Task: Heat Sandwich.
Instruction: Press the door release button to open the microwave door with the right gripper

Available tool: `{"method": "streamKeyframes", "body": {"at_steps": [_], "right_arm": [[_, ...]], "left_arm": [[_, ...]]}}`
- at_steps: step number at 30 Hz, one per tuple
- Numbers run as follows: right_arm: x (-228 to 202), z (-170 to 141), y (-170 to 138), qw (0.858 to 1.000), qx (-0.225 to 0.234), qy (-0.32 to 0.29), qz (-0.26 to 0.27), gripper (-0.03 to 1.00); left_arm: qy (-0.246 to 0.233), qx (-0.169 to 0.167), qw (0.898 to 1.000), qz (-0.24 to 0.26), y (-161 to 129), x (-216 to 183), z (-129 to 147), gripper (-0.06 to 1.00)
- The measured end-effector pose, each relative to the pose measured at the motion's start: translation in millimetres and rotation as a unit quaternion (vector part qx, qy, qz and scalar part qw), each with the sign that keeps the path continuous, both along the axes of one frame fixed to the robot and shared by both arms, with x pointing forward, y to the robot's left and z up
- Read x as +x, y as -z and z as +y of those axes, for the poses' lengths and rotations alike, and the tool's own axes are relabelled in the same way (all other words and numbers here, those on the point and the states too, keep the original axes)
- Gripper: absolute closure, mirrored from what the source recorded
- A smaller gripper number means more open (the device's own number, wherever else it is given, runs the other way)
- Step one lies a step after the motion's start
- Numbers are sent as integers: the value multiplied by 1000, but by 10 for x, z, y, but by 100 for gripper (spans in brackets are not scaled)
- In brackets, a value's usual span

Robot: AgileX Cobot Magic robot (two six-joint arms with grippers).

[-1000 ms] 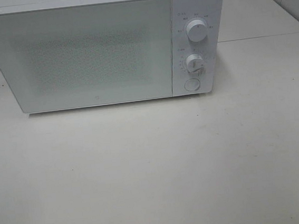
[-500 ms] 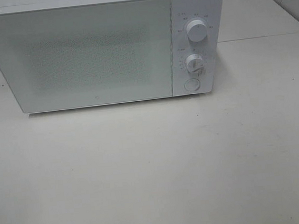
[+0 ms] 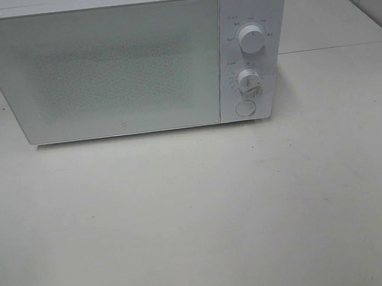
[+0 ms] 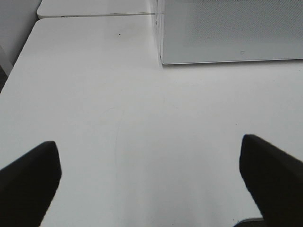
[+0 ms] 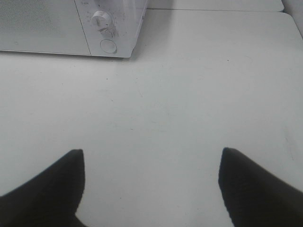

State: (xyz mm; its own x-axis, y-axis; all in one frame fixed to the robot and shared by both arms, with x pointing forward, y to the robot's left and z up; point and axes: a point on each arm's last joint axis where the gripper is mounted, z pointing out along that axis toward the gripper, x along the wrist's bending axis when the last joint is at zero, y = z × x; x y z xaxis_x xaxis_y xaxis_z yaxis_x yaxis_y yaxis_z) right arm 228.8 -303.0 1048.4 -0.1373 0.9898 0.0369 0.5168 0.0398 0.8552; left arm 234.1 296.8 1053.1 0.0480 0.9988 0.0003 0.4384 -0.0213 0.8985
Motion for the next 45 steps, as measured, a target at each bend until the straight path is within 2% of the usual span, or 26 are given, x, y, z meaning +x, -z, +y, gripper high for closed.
{"method": "streamKeyframes", "body": {"at_steps": [10, 31, 45], "right_arm": [[99, 20, -107, 1000, 3, -1, -21, 21], [955, 194, -210, 999, 5, -7, -42, 21], [1610, 328, -100, 998, 7, -12, -54, 21]], "left_arm": [[0, 0, 1000, 0, 0, 0, 0, -2], [0, 0, 1000, 0, 0, 0, 0, -2], [0, 0, 1000, 0, 0, 0, 0, -2]]}}
